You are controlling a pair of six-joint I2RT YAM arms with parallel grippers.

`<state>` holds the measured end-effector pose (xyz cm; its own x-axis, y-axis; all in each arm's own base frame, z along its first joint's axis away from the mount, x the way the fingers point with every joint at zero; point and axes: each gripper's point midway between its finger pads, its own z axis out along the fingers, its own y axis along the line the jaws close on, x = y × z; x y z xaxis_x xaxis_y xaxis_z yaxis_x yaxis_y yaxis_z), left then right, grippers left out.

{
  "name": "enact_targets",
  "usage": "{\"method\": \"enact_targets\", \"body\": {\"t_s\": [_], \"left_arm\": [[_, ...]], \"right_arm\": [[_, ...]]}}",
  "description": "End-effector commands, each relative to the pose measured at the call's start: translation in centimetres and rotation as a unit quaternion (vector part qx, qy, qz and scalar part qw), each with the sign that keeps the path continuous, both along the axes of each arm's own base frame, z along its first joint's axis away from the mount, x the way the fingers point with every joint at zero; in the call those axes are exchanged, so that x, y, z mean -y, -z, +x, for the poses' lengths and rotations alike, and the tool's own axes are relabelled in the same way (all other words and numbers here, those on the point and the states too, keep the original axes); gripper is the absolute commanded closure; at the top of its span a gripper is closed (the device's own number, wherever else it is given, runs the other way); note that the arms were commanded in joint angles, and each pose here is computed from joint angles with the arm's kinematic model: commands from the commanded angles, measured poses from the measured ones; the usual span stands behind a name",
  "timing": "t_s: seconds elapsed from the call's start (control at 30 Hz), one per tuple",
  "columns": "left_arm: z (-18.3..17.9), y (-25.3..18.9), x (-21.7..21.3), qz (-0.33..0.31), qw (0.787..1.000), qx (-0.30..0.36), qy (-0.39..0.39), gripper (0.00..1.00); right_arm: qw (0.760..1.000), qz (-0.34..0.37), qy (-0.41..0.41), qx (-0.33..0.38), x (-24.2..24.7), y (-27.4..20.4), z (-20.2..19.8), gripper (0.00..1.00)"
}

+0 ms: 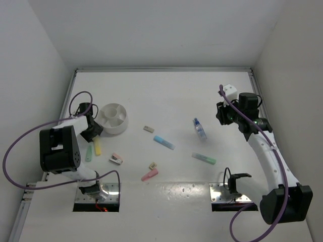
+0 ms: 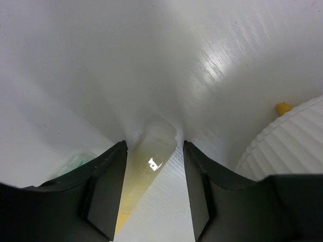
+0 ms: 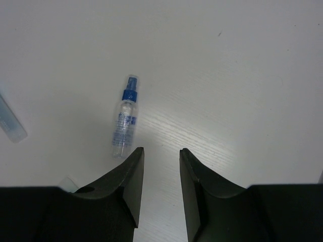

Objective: Sort the stationery into containers
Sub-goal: Pick up the pen from the center of the board.

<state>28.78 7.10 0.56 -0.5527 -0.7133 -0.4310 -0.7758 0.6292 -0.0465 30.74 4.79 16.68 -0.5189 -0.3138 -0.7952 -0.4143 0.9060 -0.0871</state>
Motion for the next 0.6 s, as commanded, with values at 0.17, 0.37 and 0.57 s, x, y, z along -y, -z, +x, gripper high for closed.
{"method": "enact_targets", "body": {"t_s": [0.17, 0.37, 0.57], "left_arm": [[-1.0, -0.2, 0.6, -0.021, 0.999, -0.023, 0.01, 0.65], [-1.4, -0.1, -0.2, -0.016, 0.999, -0.029, 0.002, 0.73], [-1.3, -0.7, -1.6, -0.012, 0.999, -0.019, -0.025, 0.84]], "right_arm": [[0.999, 0.009, -0.001, 0.052, -0.3, -3.0, 0.8, 0.65], [0.998, 0.01, -0.001, 0.056, -0.3, -3.3, 0.7, 0.65], [0.998, 0.016, -0.002, 0.055, -0.5, -3.3, 0.7, 0.65]]}}
